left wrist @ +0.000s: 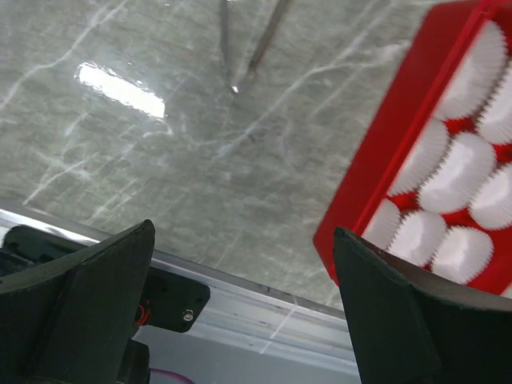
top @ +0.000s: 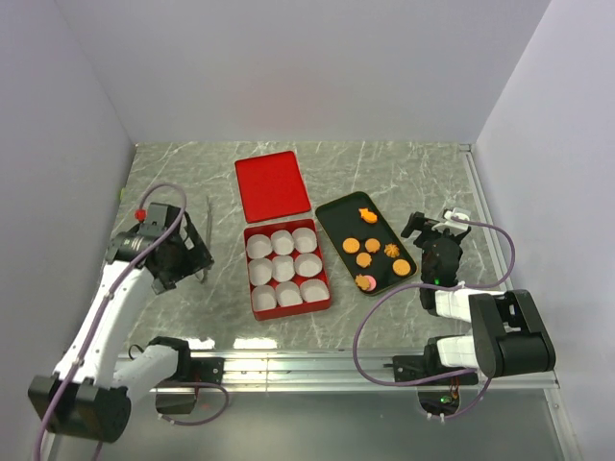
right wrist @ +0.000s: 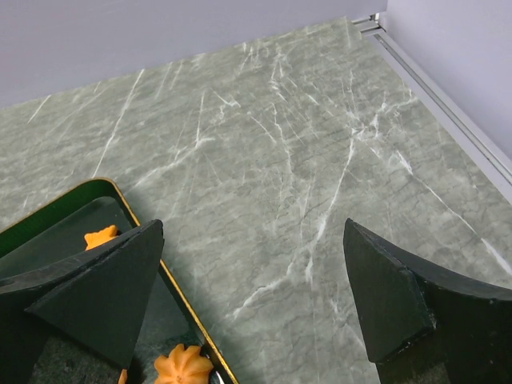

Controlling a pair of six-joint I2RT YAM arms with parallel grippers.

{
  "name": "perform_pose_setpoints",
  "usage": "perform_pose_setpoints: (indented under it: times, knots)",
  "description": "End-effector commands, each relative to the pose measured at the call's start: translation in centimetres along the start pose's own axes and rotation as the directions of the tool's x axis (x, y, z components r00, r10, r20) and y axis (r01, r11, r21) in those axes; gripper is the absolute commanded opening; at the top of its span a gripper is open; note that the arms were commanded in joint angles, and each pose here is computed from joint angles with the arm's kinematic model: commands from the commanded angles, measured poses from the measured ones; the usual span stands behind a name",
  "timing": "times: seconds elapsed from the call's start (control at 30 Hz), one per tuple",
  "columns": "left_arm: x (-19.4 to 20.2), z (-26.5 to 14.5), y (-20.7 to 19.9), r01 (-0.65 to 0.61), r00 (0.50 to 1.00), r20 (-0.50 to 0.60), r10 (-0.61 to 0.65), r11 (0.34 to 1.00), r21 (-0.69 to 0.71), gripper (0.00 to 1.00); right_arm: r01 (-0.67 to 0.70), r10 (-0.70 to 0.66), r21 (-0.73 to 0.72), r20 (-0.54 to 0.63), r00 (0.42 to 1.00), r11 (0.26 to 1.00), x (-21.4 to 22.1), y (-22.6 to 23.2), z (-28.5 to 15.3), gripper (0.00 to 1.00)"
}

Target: Pack the cookies

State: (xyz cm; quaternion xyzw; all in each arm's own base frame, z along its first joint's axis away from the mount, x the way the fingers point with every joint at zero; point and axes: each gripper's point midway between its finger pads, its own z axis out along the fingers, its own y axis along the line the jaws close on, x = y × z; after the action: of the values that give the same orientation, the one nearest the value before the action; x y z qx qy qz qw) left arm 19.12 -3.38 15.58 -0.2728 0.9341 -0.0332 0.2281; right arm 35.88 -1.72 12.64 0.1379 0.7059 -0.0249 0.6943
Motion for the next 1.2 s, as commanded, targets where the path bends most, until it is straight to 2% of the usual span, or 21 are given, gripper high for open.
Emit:
perform_pose_setpoints:
  times: [0.0,0.03,0.2,0.3,0.43,0.53,0.73,0.97,1.17]
  knots:
    - [-2.7,0.8,-0.5,-0.013,0.998,0.053,0.016,0.998,-0.057,0.99,-0.007,0.007,0.005,0.06,0.998,1.0,-1.6,-0.1,0.1,1.0]
    - [-3.4,1.5,-0.7,-0.034,0.997,0.064,0.038,0.997,-0.07,0.99,-0.007,0.006,0.006,0.059,0.998,1.0,-1.6,-0.1,0.1,1.0]
    - [-4.2,6.9,-1.0,-0.144,0.99,-0.019,0.143,0.979,-0.143,0.99,-0.007,0.006,0.006,0.059,0.998,1.0,-1.6,-0.1,0.1,1.0]
    - [-4.7,9.2,-1.7,-0.206,0.978,-0.048,0.201,0.973,-0.109,0.99,-0.009,0.009,0.004,0.062,0.998,1.0,-1.6,-0.1,0.1,1.0]
    - [-5.6,11.7,-0.2,-0.183,0.982,-0.06,0.177,0.976,-0.12,0.99,-0.008,0.008,0.001,0.06,0.998,1.0,-1.6,0.0,0.1,1.0]
    - [-5.9,12.8,-0.7,-0.163,0.985,-0.062,0.159,0.984,-0.077,0.99,-0.008,0.008,0.004,0.06,0.998,1.0,-1.6,-0.1,0.1,1.0]
    - [-4.7,15.8,-0.5,-0.175,0.977,-0.137,0.161,0.98,-0.093,0.97,-0.008,0.008,0.006,0.059,0.998,1.0,-1.5,-0.1,0.1,1.0]
    - [-5.0,17.1,-0.3,-0.187,0.976,-0.136,0.171,0.976,-0.112,0.95,-0.008,0.008,0.004,0.059,0.998,1.0,-1.5,-0.1,0.1,1.0]
    - [-5.3,18.8,0.2,-0.197,0.972,-0.166,0.169,0.965,-0.172,0.83,-0.008,0.008,0.004,0.059,0.998,1.0,-1.5,-0.1,0.1,1.0]
